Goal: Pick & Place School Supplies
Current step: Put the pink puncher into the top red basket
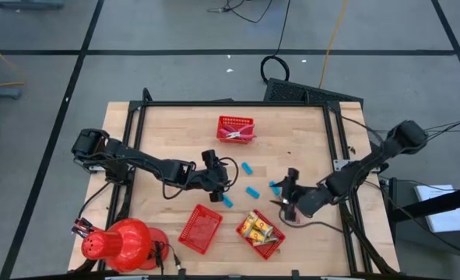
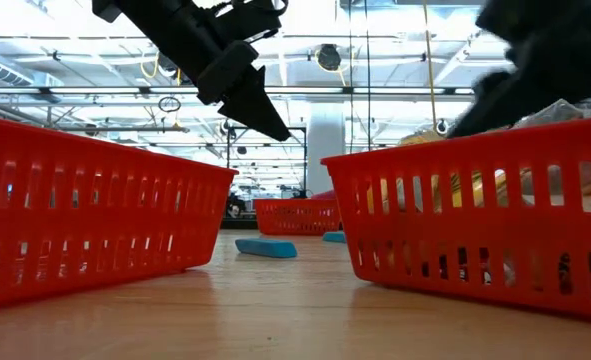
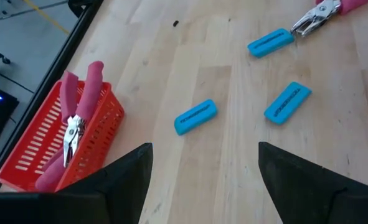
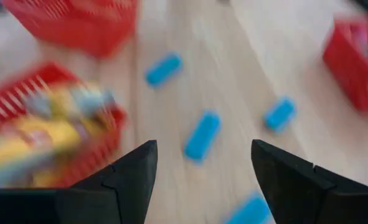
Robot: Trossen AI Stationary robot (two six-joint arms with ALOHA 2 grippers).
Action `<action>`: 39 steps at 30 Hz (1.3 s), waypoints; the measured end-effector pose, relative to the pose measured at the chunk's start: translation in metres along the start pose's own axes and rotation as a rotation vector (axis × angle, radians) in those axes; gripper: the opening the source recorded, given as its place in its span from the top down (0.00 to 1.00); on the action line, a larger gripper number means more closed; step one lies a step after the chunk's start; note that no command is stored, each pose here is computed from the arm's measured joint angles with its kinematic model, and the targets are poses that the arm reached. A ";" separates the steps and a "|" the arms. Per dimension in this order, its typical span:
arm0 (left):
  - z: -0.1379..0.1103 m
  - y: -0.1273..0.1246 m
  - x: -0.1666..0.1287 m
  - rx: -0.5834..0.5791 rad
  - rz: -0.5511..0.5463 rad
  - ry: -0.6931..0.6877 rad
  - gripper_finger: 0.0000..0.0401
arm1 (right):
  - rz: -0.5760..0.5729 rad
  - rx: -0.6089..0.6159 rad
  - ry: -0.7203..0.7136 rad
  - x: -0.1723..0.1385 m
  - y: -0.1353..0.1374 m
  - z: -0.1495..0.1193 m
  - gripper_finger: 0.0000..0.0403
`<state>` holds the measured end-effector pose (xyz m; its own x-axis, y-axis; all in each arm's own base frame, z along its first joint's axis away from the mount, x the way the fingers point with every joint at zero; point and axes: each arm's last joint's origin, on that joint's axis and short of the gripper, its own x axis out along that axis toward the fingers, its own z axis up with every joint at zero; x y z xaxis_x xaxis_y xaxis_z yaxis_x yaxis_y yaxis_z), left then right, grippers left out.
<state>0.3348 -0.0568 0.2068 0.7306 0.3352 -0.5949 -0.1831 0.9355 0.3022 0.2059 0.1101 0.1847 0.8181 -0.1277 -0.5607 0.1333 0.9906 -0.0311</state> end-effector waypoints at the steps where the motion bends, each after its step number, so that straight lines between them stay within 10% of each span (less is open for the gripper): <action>1: 0.000 0.000 0.000 -0.001 0.000 0.000 0.27 | -0.010 0.017 0.046 -0.002 -0.003 -0.004 0.38; 14: -0.002 0.000 0.000 -0.002 0.000 0.019 0.27 | 0.007 0.187 0.536 -0.015 -0.017 -0.040 0.38; 28: -0.003 0.000 0.000 -0.009 0.001 0.026 0.27 | 0.021 0.197 0.662 0.000 0.007 -0.064 0.40; 39: -0.003 0.000 0.000 -0.013 0.001 0.027 0.27 | -0.115 0.174 0.623 0.009 0.013 -0.079 0.91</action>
<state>0.3329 -0.0564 0.2047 0.7121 0.3393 -0.6146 -0.1925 0.9363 0.2939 0.1707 0.1255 0.1142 0.3229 -0.1281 -0.9377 0.3323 0.9431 -0.0144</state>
